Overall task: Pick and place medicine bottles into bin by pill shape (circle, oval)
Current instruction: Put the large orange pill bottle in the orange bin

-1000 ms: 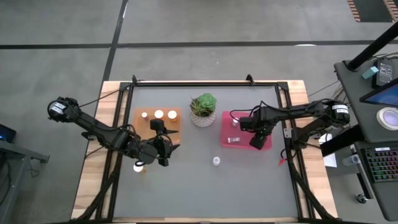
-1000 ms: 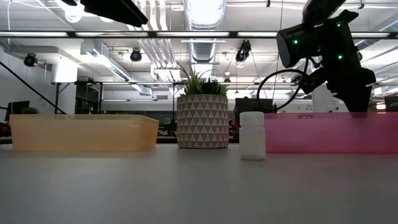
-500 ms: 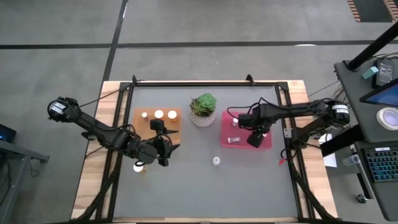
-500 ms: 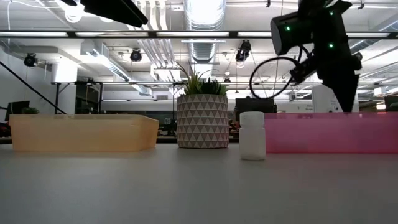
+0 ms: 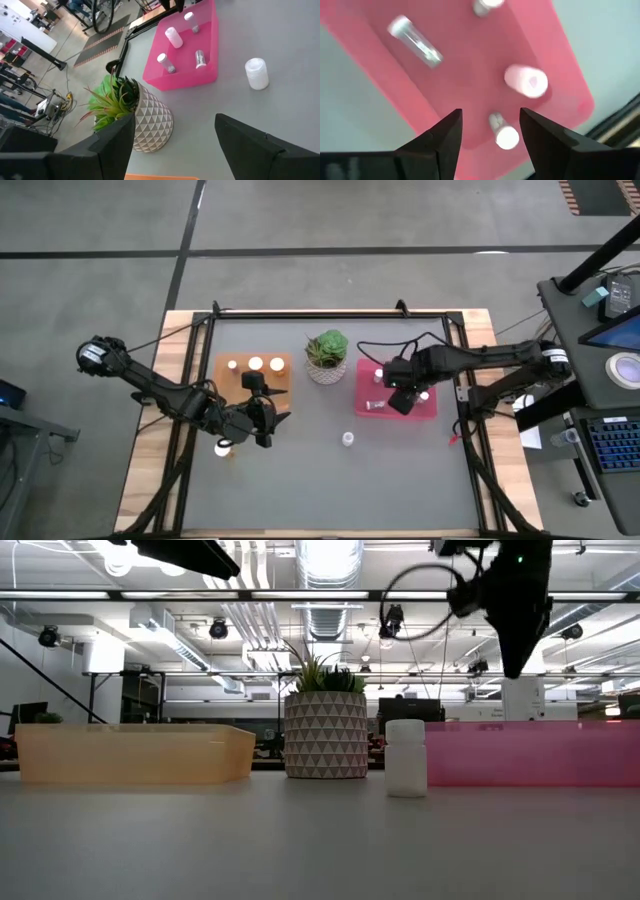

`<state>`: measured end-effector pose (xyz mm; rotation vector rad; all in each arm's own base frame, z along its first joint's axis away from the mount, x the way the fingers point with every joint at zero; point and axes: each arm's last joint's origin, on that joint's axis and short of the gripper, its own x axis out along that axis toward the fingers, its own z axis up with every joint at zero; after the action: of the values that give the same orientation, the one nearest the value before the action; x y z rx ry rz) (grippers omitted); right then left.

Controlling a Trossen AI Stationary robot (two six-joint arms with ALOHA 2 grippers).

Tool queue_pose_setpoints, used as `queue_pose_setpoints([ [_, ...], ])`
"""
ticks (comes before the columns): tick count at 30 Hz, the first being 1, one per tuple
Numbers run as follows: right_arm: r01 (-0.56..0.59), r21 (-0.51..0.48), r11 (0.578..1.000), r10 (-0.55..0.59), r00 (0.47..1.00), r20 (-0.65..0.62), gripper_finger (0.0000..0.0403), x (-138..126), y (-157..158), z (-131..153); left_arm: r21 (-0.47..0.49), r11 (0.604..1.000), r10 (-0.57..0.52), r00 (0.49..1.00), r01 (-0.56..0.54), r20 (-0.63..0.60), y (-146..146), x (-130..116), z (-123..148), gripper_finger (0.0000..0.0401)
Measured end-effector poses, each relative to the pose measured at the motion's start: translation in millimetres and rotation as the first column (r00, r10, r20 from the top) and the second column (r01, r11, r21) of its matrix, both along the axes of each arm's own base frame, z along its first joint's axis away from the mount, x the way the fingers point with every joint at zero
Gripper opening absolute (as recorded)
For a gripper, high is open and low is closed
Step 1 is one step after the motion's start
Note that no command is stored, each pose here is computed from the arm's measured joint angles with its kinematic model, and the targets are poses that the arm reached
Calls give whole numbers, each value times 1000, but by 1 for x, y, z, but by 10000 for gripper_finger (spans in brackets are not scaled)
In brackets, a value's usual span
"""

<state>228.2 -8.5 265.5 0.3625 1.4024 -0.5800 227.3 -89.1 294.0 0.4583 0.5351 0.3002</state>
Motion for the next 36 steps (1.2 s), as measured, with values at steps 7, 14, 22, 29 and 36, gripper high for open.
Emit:
queue_pose_setpoints([
  [7,-104,-147,984,135,966,221,185,5,34,10,-7,1000,0,1000,0,13,0,1,-1,258],
  [14,-219,-298,929,330,855,401,182,7,72,-2,-41,999,18,999,-16,28,0,1,-1,258],
  [22,-334,-538,774,613,610,503,176,18,89,-14,-155,986,77,995,-66,63,-1,2,-4,258],
  [29,-294,-706,644,761,338,553,166,11,88,-15,-209,975,98,992,-78,86,-2,2,-3,258],
  [36,-240,-768,594,804,134,579,162,-11,82,-13,-233,970,102,986,-69,135,-3,6,1,258],
])
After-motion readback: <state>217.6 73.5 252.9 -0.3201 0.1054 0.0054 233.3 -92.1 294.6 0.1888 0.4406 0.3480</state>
